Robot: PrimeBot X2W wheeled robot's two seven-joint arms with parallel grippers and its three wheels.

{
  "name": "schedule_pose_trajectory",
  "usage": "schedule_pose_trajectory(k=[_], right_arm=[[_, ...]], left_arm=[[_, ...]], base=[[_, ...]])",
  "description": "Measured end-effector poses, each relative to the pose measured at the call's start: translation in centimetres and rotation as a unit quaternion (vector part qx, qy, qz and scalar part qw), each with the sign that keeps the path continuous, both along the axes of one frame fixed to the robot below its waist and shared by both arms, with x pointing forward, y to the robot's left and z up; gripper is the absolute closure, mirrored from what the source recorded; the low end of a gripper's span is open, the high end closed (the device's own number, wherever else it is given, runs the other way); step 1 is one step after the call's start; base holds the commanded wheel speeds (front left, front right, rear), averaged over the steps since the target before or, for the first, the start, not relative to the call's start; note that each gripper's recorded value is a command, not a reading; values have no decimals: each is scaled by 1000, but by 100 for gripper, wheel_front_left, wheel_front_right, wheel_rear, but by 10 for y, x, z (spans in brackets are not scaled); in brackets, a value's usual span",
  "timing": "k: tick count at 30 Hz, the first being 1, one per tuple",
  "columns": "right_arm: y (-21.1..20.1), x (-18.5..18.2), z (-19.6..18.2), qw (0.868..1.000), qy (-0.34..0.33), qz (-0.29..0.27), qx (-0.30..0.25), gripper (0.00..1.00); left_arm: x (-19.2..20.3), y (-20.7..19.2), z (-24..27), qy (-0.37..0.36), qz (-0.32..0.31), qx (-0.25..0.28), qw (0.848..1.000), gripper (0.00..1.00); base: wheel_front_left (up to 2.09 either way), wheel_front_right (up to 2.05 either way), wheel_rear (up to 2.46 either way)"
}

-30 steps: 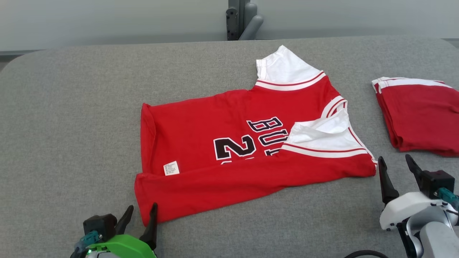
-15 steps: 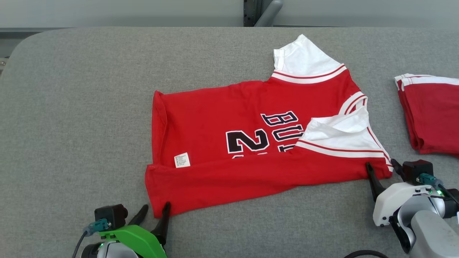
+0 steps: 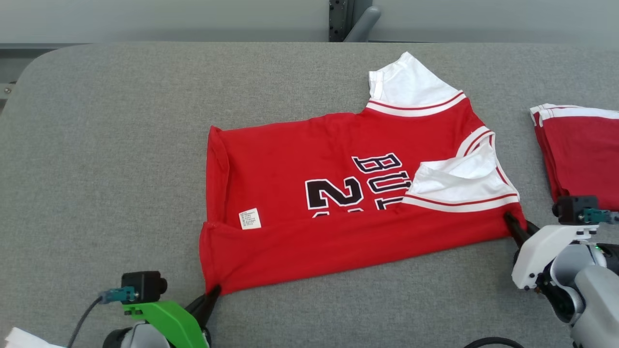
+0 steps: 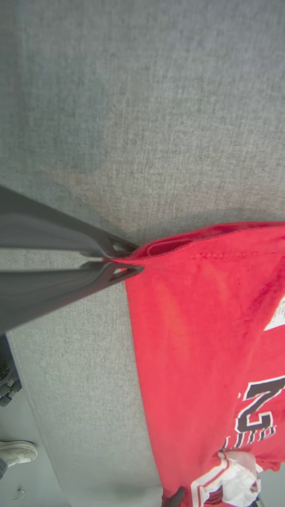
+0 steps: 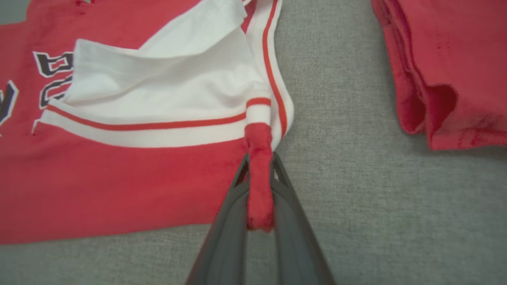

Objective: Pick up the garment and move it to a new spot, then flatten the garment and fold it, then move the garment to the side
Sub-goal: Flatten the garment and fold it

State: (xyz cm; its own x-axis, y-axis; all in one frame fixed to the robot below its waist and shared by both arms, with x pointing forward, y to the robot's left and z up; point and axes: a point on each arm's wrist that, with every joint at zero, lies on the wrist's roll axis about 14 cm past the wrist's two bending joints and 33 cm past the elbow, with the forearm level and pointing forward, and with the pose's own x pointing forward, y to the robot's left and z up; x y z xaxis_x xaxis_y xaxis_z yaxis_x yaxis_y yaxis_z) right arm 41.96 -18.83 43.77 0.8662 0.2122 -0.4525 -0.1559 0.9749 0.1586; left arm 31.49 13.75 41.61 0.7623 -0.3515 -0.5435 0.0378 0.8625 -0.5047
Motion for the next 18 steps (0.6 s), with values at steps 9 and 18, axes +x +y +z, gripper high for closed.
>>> schedule_pose_trajectory(k=[9,18], right_arm=[[-47,-35,29,999,23,-14,30,100],[-40,-99,-1,993,97,-32,56,100]], left_arm=[[-26,18,29,15,-57,0,998,100],[-69,-2,10,82,-51,-28,995,100]], base=[[0,0,0],[0,0,0]])
